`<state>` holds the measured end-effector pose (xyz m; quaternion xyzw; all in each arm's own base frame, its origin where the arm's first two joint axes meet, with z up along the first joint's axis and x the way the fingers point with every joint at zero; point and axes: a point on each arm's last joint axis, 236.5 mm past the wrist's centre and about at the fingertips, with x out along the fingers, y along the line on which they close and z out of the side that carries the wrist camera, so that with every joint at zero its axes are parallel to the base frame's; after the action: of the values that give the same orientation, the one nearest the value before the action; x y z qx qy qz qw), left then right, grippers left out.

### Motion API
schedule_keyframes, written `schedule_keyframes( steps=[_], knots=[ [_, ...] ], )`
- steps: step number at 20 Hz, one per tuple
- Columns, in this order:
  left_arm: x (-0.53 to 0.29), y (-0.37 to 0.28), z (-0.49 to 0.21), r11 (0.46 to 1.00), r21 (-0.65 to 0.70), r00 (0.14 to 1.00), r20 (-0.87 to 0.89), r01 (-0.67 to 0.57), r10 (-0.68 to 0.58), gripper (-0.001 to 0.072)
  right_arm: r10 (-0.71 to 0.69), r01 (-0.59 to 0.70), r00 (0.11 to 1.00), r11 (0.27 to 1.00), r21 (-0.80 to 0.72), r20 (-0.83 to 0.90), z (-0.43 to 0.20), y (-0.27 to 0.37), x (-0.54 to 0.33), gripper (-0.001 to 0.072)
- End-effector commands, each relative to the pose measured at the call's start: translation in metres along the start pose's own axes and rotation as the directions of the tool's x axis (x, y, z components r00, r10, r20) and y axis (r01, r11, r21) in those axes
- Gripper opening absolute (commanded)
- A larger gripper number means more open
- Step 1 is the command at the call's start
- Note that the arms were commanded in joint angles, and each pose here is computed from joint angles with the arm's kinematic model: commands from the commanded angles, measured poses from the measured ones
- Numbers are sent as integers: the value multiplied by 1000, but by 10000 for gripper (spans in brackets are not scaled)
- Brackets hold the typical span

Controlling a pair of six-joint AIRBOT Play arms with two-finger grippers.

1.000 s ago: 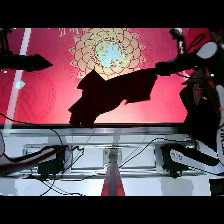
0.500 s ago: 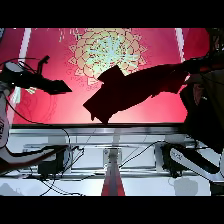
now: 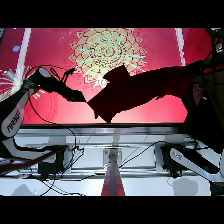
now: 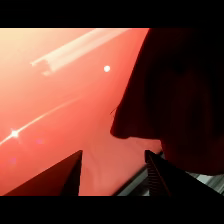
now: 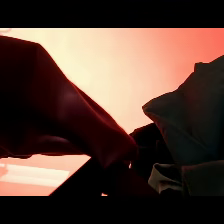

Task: Fold the clothes and pants, and hang the long-sleeved shirts on hangers.

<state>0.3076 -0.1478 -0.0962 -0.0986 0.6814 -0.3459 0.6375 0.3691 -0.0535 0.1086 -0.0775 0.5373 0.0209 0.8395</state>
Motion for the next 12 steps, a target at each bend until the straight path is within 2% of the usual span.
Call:
schedule_keyframes(
  steps=[1,4,5,6,7,10,12],
  knots=[
    [24,-4,8,999,43,1000,-5,-29,29,395,10,-10,1000,1000,2,-3,-1,2,0,17],
    [33,-7,14,996,69,999,9,-52,51,394,20,-20,1000,1000,5,0,0,5,-1,17],
    [35,-7,17,995,77,998,19,-61,60,342,28,-28,1000,1000,7,2,1,7,-1,17],
    [36,-7,19,994,80,998,26,-68,66,157,38,-38,999,999,10,5,1,9,-1,17],
    [36,-7,20,994,81,997,26,-68,66,15,49,-50,999,999,13,8,2,12,-1,17],
    [32,-6,23,993,89,997,36,-78,75,8,76,-77,997,997,19,18,4,18,-1,17],
    [9,0,38,982,127,989,67,-137,129,7,76,-76,997,997,19,26,6,18,-3,17]
  ],
)
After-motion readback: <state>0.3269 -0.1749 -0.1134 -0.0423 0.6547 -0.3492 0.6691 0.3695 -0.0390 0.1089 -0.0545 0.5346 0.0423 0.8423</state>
